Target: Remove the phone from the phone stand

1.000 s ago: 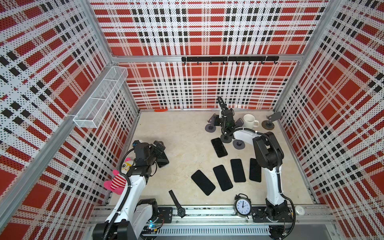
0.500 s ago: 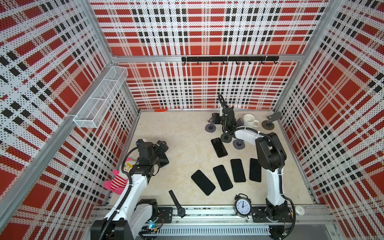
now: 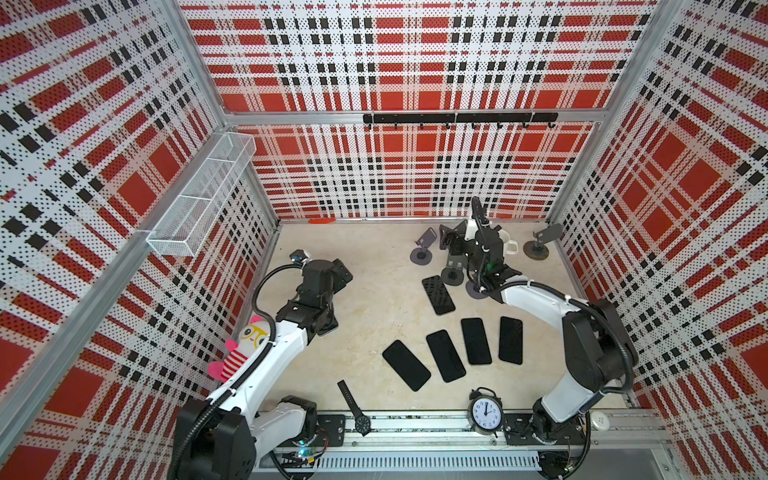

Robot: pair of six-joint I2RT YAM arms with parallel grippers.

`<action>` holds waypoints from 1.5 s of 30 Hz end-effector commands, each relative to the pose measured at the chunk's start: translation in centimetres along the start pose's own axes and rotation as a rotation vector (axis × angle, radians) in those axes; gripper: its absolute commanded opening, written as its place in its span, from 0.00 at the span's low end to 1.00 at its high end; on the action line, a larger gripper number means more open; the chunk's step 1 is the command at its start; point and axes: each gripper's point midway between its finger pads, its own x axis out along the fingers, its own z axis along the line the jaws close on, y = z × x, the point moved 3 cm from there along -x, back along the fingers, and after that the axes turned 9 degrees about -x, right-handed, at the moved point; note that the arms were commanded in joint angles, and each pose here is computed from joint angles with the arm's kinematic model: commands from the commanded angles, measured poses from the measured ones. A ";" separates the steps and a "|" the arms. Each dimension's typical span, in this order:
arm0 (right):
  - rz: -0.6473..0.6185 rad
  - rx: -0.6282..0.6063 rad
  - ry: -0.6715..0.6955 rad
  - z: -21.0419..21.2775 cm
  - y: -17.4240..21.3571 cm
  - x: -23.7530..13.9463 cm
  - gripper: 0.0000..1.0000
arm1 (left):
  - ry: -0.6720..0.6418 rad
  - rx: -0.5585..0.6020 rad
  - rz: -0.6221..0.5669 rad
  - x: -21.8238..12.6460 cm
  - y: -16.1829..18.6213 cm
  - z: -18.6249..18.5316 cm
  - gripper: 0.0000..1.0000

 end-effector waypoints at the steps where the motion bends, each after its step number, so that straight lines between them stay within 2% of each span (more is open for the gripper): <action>1: -0.179 0.000 0.117 -2.7 -2.8 -4.5 1.00 | -0.042 0.111 -0.150 -0.3 -1.6 -1.3 0.98; 5: -0.297 -0.049 0.169 -4.7 -2.3 -10.5 1.00 | 0.030 0.249 -0.203 -0.7 -0.2 -4.5 0.98; 7: -0.270 -0.088 0.229 -5.9 -1.4 -12.4 1.00 | 0.040 0.285 -0.238 -0.7 0.4 -5.1 0.98; 9: -0.225 -0.106 0.334 -7.9 0.0 -14.1 1.00 | 0.057 0.387 -0.261 -0.3 0.9 -5.4 0.98; 12: -0.163 -0.096 0.442 -10.7 2.4 -16.3 1.00 | 0.109 0.396 -0.314 -0.9 0.8 -5.0 0.98; 16: -0.086 -0.105 0.526 -13.7 6.1 -18.7 1.00 | 0.160 0.386 -0.417 -1.9 -0.2 -2.6 0.98; 18: -0.089 -0.136 0.581 -15.0 7.3 -19.9 1.00 | 0.150 0.378 -0.438 -1.5 -1.2 -0.7 0.98; 22: -0.124 -0.225 0.584 -15.9 8.7 -20.8 1.00 | 0.153 0.376 -0.493 -0.6 -2.8 3.4 0.98; 24: -0.128 -0.268 0.534 -15.8 9.4 -20.3 1.00 | 0.157 0.394 -0.512 -0.3 -2.7 4.9 0.98; 26: -0.071 -0.293 0.485 -15.7 10.5 -18.9 1.00 | 0.169 0.468 -0.514 0.0 -1.8 5.7 0.98; 29: -0.100 -0.319 0.431 -15.1 10.4 -17.7 1.00 | 0.198 0.546 -0.496 0.6 -0.4 6.1 0.98; 33: -0.108 -0.307 0.423 -15.7 9.9 -15.3 1.00 | 0.263 0.523 -0.495 1.0 0.4 6.7 0.98; 35: -0.044 -0.270 0.357 -15.5 10.4 -13.4 1.00 | 0.274 0.494 -0.514 1.2 0.2 7.0 0.98; 36: -0.065 -0.282 0.321 -15.1 10.3 -12.8 1.00 | 0.261 0.485 -0.509 1.7 0.2 7.3 0.98; 37: -0.034 -0.271 0.332 -15.5 11.1 -12.2 1.00 | 0.254 0.482 -0.494 2.3 0.3 7.4 0.98; 38: -0.009 -0.252 0.352 -16.1 12.1 -12.0 1.00 | 0.251 0.479 -0.482 2.8 0.3 7.5 0.98; 40: -0.077 -0.253 0.366 -16.4 12.2 -12.1 1.00 | 0.241 0.462 -0.468 3.6 0.2 8.0 0.98; 42: 0.000 -0.233 0.360 -16.5 12.9 -11.9 1.00 | 0.236 0.444 -0.443 4.5 0.2 8.4 0.98; 44: -0.048 -0.238 0.381 -16.8 12.4 -11.8 1.00 | 0.244 0.432 -0.446 4.8 0.1 8.5 0.98; 45: -0.019 -0.225 0.382 -16.8 12.7 -11.7 1.00 | 0.236 0.423 -0.447 4.8 0.0 8.7 0.98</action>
